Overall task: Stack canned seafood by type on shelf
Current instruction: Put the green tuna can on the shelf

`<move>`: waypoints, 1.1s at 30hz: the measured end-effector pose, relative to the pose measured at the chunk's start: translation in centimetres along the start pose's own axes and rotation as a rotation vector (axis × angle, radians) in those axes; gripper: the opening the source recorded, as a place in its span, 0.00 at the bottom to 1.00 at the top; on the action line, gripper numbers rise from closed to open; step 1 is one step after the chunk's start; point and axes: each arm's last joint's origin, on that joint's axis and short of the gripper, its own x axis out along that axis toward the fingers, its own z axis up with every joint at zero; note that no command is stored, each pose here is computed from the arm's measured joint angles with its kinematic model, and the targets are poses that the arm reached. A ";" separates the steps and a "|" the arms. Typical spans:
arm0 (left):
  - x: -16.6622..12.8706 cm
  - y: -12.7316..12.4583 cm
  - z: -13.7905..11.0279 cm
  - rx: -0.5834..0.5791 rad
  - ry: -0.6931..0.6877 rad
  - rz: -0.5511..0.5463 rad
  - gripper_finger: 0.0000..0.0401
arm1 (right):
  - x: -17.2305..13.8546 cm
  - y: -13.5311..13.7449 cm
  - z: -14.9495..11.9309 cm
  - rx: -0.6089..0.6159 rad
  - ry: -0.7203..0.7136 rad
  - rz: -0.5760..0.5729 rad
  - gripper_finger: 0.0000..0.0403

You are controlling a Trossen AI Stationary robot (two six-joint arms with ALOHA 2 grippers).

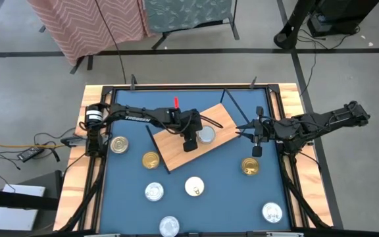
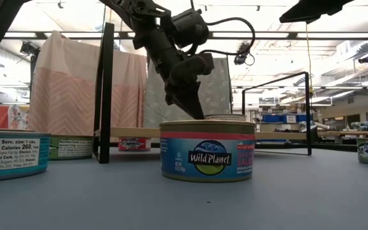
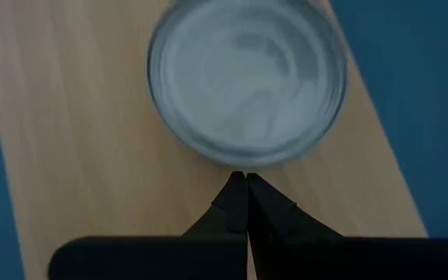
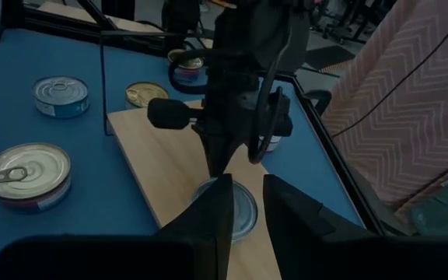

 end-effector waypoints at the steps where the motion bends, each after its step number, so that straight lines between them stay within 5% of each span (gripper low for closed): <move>1: 0.0 0.0 -0.1 0.000 0.007 0.000 0.00 | 0.0 0.0 0.0 0.000 0.000 0.000 0.22; 33: 0.0 -0.6 1.0 -0.041 -0.103 -0.076 0.00 | 0.0 0.0 0.3 0.004 -0.024 0.000 0.22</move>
